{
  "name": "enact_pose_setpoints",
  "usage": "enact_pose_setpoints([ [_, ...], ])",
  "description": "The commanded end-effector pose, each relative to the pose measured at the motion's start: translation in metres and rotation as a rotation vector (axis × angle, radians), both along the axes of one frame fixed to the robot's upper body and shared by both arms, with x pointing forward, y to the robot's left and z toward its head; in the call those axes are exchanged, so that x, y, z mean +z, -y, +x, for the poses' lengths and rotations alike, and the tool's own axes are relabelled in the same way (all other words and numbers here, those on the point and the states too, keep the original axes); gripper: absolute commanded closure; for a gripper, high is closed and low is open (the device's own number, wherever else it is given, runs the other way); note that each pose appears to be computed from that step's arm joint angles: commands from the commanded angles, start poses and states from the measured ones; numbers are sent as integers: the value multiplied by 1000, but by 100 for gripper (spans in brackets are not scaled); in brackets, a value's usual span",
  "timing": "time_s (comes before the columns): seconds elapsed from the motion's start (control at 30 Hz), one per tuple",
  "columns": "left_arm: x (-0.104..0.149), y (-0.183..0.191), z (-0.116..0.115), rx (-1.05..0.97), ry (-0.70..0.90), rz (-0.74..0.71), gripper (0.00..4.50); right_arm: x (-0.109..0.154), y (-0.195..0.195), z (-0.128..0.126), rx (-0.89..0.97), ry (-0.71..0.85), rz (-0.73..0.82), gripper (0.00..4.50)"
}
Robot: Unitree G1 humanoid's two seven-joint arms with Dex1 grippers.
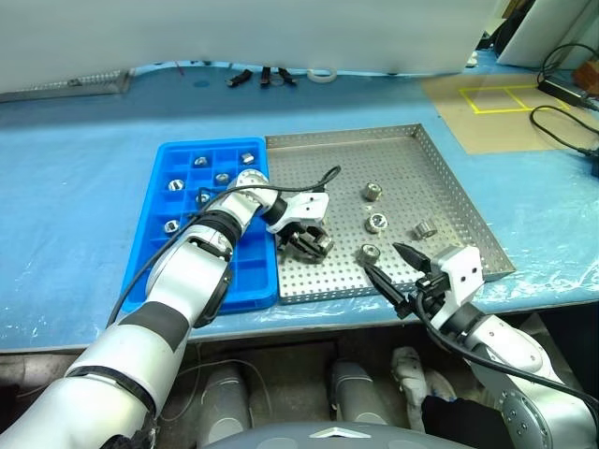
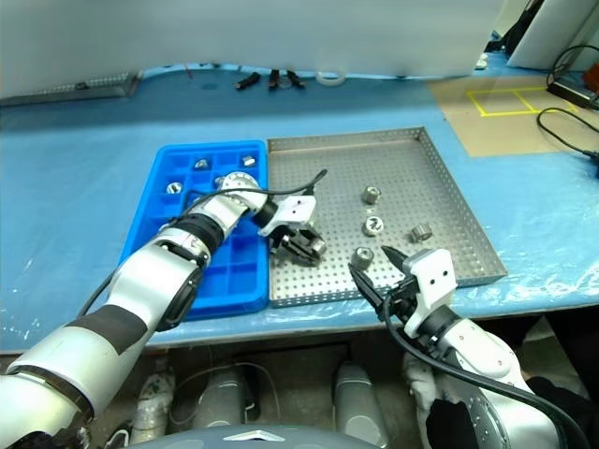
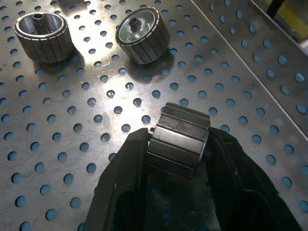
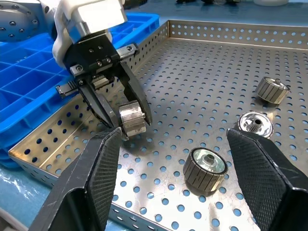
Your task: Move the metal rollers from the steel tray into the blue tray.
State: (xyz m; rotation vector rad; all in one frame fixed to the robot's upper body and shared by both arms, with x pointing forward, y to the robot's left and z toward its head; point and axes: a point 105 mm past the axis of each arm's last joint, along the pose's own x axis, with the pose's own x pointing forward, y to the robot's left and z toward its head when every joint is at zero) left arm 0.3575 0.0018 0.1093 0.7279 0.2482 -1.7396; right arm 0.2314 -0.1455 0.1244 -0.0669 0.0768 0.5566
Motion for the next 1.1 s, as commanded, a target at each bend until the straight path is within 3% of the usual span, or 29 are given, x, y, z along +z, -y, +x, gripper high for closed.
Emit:
enact_pose_setpoints([
  [0.03, 36, 3, 11, 22, 63, -115, 314, 7, -7, 2, 40, 29, 1, 81],
  [0.17, 73, -4, 20, 64, 73, -244, 314, 13, -14, 9, 83, 49, 7, 81],
  [0.3, 104, -43, 33, 165, 100, -337, 314, 32, -32, 32, 207, 104, -6, 81],
  [0.6, 112, -128, 38, 418, 145, -428, 314, 71, -50, 67, 438, 191, -14, 81],
  [0.8, 102, -183, 7, 617, 151, -473, 314, 83, -85, 78, 610, 224, 0, 81],
  [1.1, 44, -208, -60, 762, 45, -349, 314, 89, -112, 77, 791, 238, -1, 81],
])
